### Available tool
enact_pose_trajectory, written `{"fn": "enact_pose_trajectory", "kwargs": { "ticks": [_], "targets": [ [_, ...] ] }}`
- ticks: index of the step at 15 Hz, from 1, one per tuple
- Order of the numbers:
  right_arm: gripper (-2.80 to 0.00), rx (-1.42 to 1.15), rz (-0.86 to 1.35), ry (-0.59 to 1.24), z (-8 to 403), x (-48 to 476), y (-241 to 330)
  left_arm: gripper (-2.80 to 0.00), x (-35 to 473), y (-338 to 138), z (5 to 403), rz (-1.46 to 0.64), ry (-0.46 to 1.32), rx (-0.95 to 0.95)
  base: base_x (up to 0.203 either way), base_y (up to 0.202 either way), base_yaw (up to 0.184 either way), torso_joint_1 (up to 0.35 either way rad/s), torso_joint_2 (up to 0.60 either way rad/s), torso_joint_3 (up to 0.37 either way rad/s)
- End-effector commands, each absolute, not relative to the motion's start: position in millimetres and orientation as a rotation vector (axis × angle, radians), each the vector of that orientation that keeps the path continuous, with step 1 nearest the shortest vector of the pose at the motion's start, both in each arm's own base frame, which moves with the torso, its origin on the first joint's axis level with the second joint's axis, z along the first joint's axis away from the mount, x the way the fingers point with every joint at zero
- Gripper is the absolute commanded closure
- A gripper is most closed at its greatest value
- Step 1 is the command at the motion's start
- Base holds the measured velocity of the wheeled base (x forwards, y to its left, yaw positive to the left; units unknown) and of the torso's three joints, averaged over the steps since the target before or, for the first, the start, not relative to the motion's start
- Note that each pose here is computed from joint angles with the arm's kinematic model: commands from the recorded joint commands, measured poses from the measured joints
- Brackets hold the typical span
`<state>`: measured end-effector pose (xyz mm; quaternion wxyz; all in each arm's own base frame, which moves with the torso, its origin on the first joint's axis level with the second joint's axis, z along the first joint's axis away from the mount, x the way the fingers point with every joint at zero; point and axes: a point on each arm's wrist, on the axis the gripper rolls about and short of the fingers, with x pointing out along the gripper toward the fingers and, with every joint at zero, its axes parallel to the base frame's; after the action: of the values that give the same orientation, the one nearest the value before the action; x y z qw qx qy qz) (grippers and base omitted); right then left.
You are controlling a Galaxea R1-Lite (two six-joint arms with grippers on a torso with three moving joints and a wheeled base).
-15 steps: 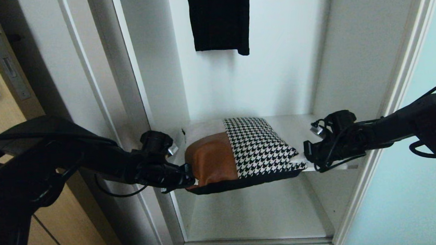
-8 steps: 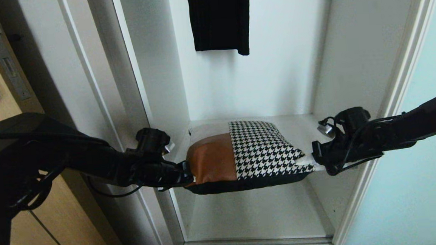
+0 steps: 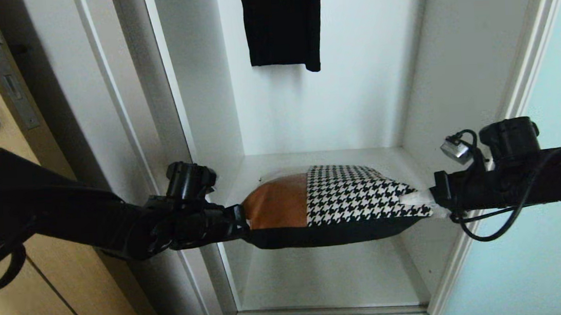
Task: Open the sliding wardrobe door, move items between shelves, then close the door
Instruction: Place the pillow on the lower shelf
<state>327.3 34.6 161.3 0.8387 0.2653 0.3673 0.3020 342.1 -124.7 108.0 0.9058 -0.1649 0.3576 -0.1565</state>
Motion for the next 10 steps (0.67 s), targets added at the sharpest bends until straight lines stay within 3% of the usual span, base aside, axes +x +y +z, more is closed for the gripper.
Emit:
{"fn": "enact_pose_trajectory", "kwargs": {
  "ticks": [1,6,10],
  "targets": [
    [0.0,0.536,0.666,0.69,193,292,33,0.0,321,-121,130,-0.338,0.674,-0.32,0.0,0.0,0.0,0.0,0.0,0.0],
    [0.0,0.535,0.69,0.609,220,235,31,0.0,277,-115,167,-0.399,0.541,-0.332,0.0,0.0,0.0,0.0,0.0,0.0],
    [0.0,0.536,0.74,0.627,220,206,41,0.0,237,-114,192,-0.468,0.484,-0.334,0.0,0.0,0.0,0.0,0.0,0.0]
  ]
}}
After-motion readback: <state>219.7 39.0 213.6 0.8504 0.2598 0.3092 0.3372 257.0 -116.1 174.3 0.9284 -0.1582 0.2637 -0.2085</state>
